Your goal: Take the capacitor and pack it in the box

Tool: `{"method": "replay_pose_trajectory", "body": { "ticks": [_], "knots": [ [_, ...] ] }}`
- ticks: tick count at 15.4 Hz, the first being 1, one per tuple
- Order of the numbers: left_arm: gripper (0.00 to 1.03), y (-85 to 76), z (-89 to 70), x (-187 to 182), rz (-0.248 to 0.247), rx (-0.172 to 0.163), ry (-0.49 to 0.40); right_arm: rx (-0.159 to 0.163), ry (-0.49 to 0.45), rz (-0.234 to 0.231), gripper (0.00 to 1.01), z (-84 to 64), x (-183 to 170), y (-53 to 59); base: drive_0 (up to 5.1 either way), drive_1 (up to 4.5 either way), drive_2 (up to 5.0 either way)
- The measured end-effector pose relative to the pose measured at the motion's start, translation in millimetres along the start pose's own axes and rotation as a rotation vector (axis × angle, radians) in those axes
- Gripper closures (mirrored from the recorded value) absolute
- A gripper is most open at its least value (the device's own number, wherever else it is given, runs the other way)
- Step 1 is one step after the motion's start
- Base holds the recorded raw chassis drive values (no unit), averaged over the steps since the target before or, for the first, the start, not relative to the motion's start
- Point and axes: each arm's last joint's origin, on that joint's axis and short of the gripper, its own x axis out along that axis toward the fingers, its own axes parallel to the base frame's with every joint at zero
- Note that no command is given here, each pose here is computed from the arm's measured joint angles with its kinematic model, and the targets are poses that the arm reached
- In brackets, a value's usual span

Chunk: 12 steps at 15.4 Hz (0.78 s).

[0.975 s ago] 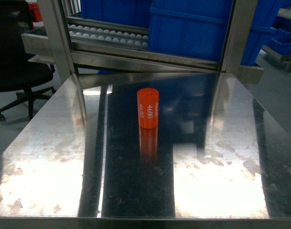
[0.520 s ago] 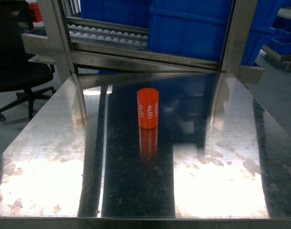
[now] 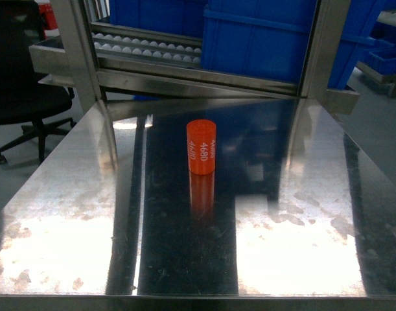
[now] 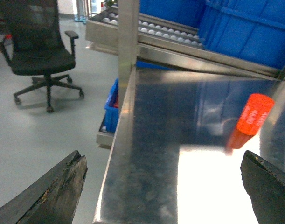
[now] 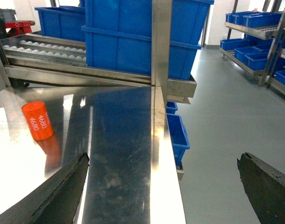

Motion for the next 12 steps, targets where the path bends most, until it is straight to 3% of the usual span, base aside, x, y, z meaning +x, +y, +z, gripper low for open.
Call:
{"method": "replay_pose_trajectory", "body": {
  "ticks": [1, 2, 4, 5, 7, 9, 12],
  "knots": [
    [0.05, -8.4, 7.5, 14.5, -0.066, -0.019, -0.002, 0.0, 0.0, 0.0, 0.03, 0.0, 0.0, 0.0, 0.0, 0.0, 0.0],
    [0.05, -17.8, 18.2, 31.1, -0.108, -0.018, -0.017, 0.0, 0.0, 0.0, 0.03, 0.1, 0.0, 0.0, 0.0, 0.0, 0.0],
    [0.05, -44.3, 40.9, 72.3, -0.2, 0.004, -0.104, 0.0, 0.0, 0.0, 0.03, 0.0, 0.0, 0.0, 0.0, 0.0, 0.0],
    [0.05, -62.6, 42.8, 102.7, -0.238, 0.036, -0.124, 0.0, 0.0, 0.0, 0.03, 0.0, 0.0, 0.0, 0.0, 0.0, 0.0],
    [0.05, -96.2, 19.5, 157.5, -0.307, 0.092, -0.083, 0.0, 0.0, 0.0, 0.03, 0.0, 0.0, 0.0, 0.0, 0.0, 0.0],
    [0.05, -122.4, -20.2, 199.6, -0.32, 0.146, 0.039, 0.0, 0.0, 0.0, 0.03, 0.0, 0.0, 0.0, 0.0, 0.0, 0.0],
    [0.05, -138.2, -41.7, 225.0, -0.331, 0.155, 0.079, 0.0, 0.0, 0.0, 0.03, 0.0, 0.0, 0.0, 0.0, 0.0, 0.0]
  ]
}}
